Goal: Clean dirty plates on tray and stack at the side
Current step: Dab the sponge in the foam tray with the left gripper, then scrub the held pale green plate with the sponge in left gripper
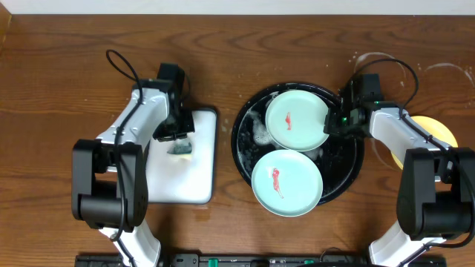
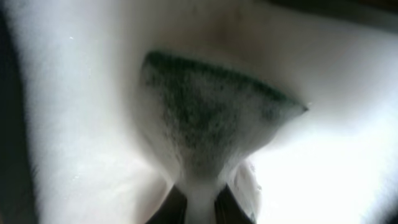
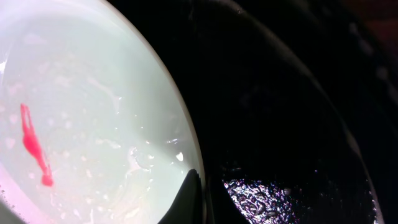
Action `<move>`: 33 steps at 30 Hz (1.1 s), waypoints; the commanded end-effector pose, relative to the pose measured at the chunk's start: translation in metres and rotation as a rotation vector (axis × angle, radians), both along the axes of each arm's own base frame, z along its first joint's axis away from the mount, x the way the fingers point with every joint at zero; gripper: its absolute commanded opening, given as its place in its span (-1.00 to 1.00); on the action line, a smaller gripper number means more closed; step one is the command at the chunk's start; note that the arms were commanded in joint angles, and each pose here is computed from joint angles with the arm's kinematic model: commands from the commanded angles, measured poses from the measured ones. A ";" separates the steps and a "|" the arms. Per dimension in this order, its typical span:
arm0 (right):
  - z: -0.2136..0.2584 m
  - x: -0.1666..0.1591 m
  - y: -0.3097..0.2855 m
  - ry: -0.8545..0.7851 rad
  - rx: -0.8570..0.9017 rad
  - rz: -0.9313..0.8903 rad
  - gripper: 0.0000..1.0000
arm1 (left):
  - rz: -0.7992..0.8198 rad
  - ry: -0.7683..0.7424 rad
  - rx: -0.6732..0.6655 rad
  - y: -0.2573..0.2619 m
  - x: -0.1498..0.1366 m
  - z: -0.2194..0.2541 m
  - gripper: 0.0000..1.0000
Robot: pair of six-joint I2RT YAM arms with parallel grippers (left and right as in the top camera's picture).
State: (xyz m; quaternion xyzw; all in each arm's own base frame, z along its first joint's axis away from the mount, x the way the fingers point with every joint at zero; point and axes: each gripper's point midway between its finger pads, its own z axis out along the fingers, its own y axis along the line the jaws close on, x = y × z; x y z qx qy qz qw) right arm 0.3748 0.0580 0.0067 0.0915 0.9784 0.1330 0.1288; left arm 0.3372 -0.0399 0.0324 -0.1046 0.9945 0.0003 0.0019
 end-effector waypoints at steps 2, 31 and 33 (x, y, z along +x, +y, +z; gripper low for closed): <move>-0.004 -0.002 -0.002 0.010 -0.025 0.023 -0.98 | -0.001 -0.089 -0.018 -0.004 0.028 0.051 -0.85; -0.004 -0.002 -0.002 0.010 -0.025 0.024 -0.98 | -0.180 -0.313 -0.365 -0.155 0.054 0.086 -0.85; -0.004 -0.002 -0.002 0.012 -0.025 0.024 -0.98 | -0.225 -0.375 -0.405 -0.186 0.058 0.093 -0.85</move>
